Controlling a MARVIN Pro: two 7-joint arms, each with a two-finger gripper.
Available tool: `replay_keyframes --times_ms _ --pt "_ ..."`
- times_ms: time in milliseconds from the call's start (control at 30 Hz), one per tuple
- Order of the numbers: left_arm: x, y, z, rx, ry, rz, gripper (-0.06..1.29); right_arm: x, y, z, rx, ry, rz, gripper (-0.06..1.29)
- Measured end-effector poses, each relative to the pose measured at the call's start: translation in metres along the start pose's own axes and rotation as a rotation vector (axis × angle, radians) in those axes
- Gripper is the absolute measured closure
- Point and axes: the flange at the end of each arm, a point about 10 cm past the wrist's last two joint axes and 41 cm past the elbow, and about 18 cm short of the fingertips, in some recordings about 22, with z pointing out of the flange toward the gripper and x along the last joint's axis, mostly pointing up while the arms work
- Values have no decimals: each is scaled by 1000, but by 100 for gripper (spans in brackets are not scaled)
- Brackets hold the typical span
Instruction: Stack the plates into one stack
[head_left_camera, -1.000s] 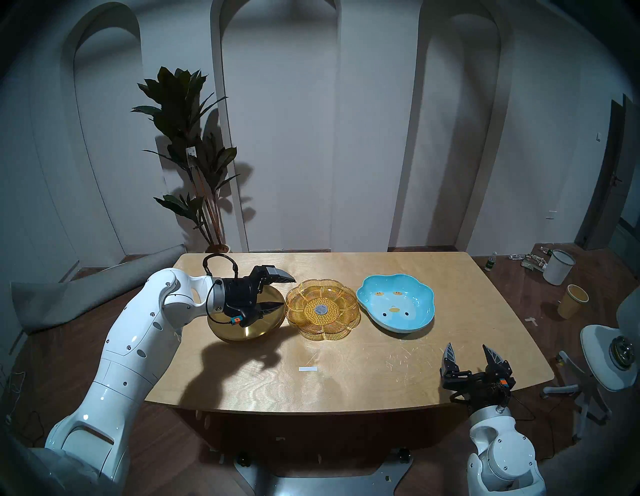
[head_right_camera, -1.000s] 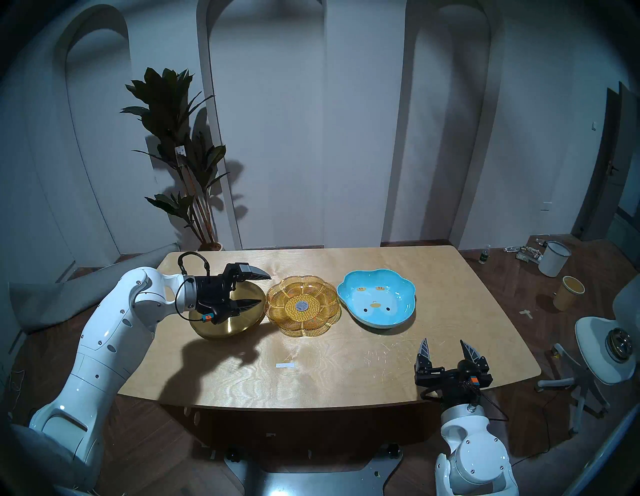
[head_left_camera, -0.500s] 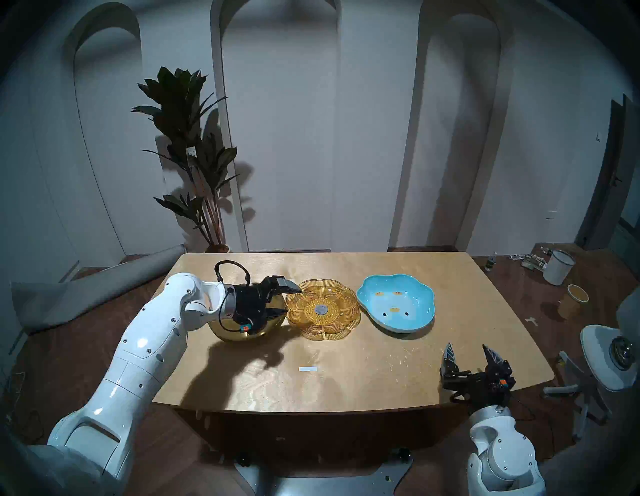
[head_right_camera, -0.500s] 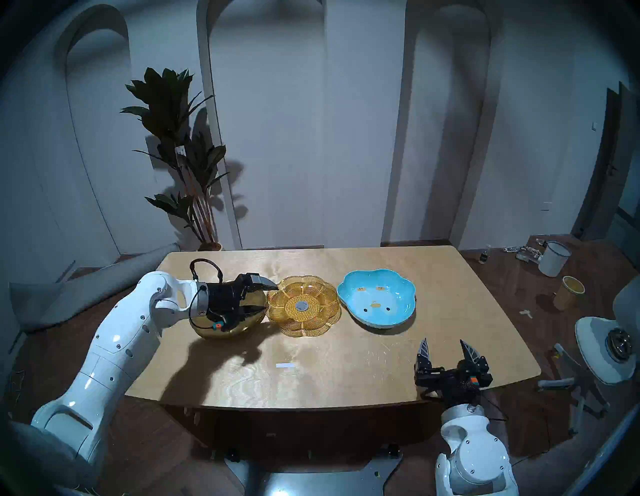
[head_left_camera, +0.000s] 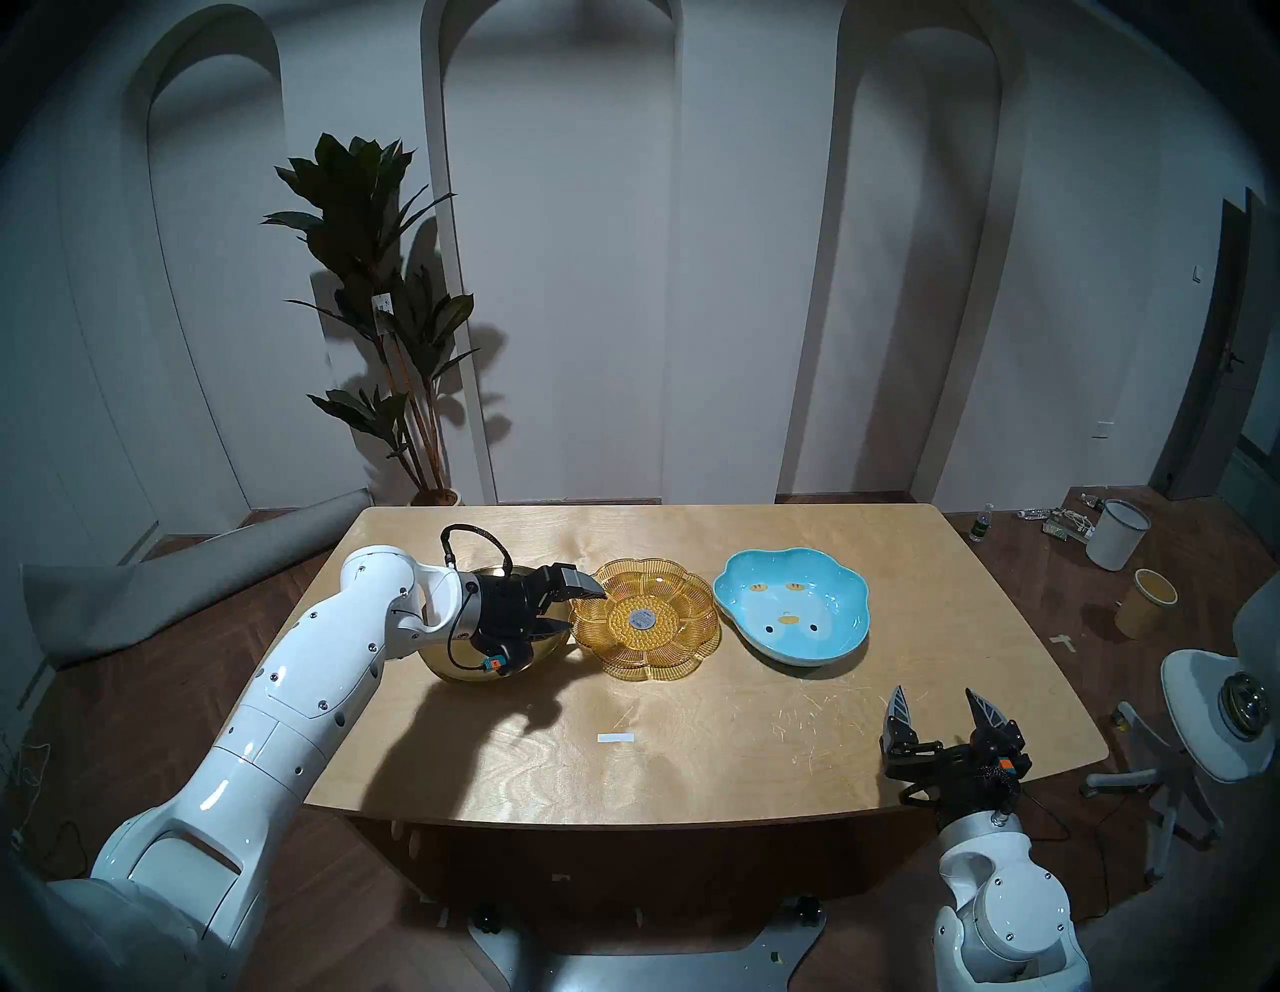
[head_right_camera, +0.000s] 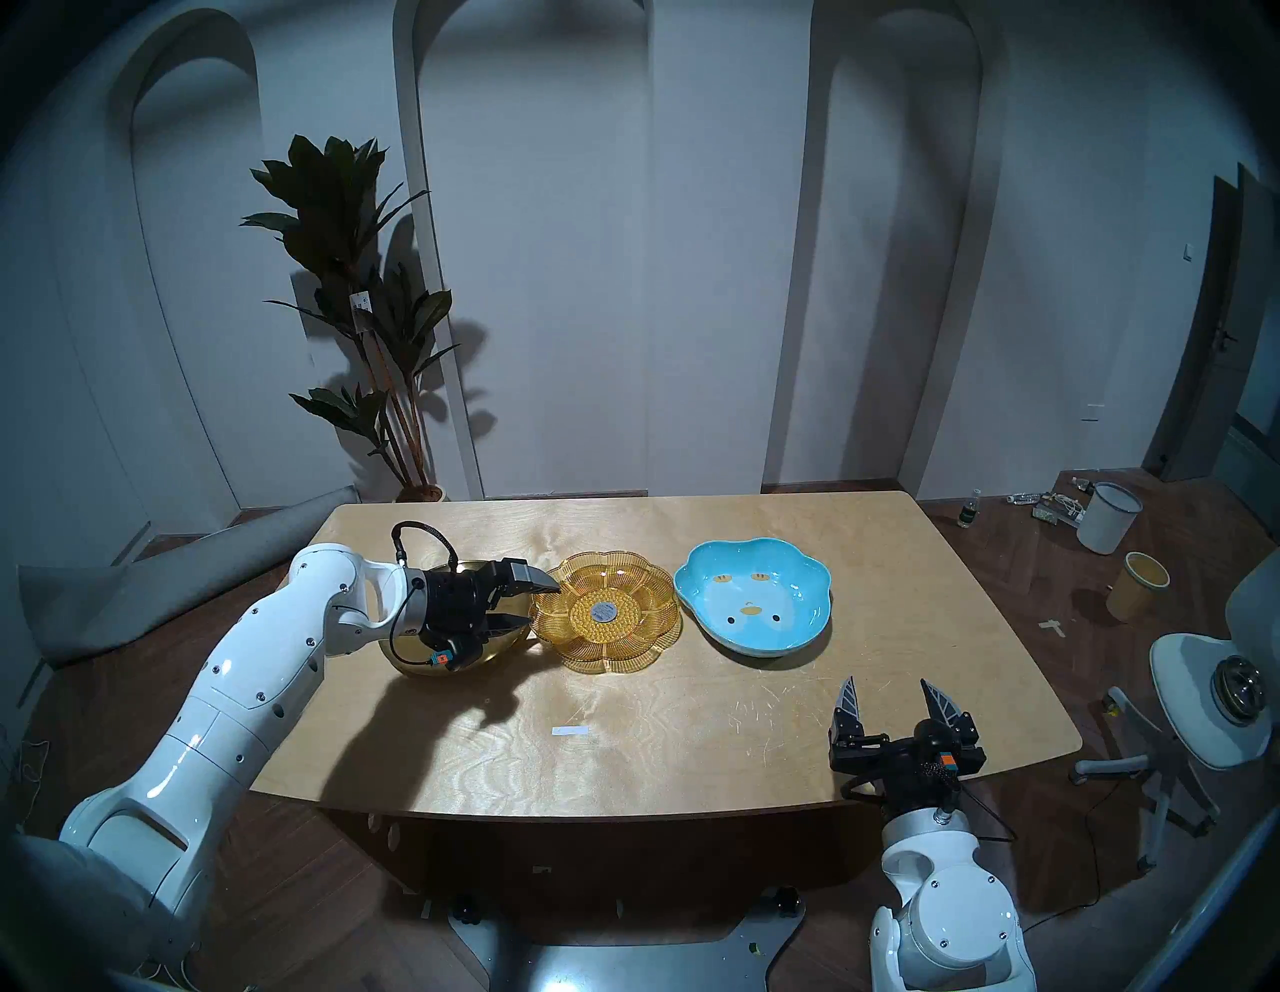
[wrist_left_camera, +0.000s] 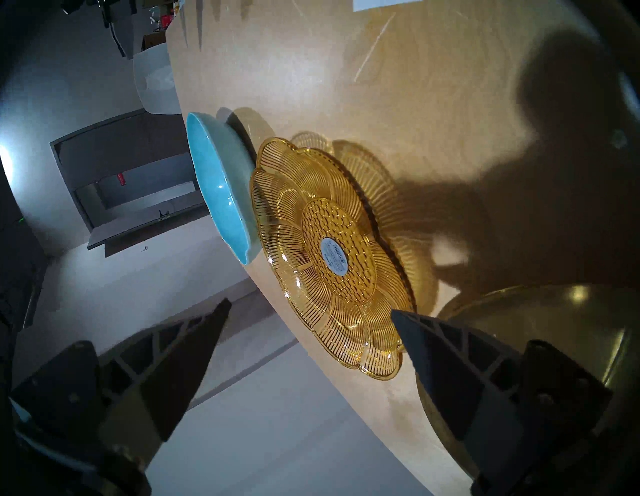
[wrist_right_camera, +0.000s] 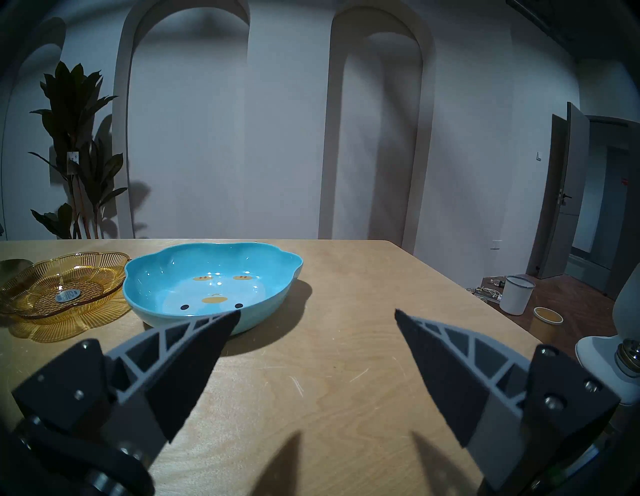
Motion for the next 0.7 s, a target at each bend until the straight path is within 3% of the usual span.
replay_keyframes --times_ms 333,700 --pt "0 -1 7 10 -24 97 0 0 0 0 -2 0 -2 0" --pt "-4 14 18 15 -95 220 0 0 -1 0 -5 1 -4 0"
